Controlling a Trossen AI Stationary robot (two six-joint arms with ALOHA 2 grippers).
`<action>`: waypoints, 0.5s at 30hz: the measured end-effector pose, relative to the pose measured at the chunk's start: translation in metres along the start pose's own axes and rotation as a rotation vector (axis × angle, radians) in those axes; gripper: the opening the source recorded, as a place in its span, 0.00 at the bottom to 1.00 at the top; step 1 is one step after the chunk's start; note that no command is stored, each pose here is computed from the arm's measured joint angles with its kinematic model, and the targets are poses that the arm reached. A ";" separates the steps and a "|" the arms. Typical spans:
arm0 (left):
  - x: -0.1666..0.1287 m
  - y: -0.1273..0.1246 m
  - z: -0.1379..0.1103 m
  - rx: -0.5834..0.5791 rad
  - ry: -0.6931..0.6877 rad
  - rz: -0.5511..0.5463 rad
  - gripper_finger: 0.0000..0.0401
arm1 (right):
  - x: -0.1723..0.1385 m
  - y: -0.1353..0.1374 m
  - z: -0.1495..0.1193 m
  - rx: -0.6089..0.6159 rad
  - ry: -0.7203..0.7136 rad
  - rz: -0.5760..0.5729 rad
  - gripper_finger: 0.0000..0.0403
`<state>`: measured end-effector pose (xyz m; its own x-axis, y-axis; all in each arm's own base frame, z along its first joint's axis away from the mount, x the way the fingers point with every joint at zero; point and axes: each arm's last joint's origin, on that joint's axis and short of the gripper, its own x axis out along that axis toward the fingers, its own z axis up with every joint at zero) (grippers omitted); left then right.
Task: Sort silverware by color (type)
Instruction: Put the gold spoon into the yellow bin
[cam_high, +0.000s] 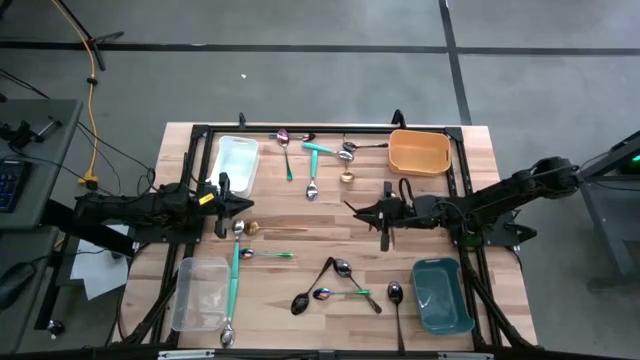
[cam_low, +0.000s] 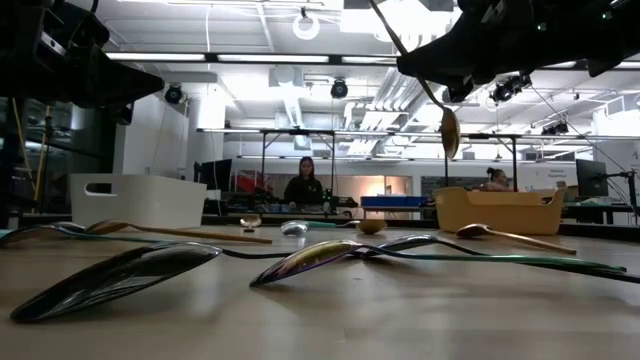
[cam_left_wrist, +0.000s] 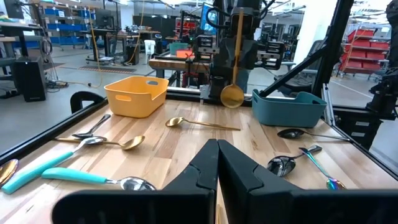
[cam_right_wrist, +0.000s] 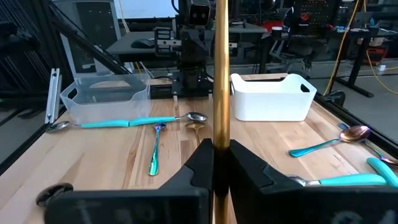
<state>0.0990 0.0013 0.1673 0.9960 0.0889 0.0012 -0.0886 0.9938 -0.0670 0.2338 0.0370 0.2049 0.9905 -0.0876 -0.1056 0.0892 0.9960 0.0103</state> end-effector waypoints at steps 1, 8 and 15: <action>0.000 0.000 0.001 0.003 -0.005 0.001 0.00 | 0.000 0.000 0.000 0.000 0.000 0.001 0.04; -0.003 0.000 0.023 -0.050 -0.235 0.012 0.00 | 0.000 0.001 0.000 -0.020 0.001 0.045 0.04; -0.006 0.000 0.044 -0.131 -0.443 0.022 0.01 | 0.001 -0.001 0.002 -0.020 -0.021 0.035 0.04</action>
<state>0.0923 0.0033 0.2117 0.8923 0.1584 0.4227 -0.0798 0.9770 -0.1977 0.2347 0.0357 0.2072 0.9950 -0.0531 -0.0848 0.0528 0.9986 -0.0061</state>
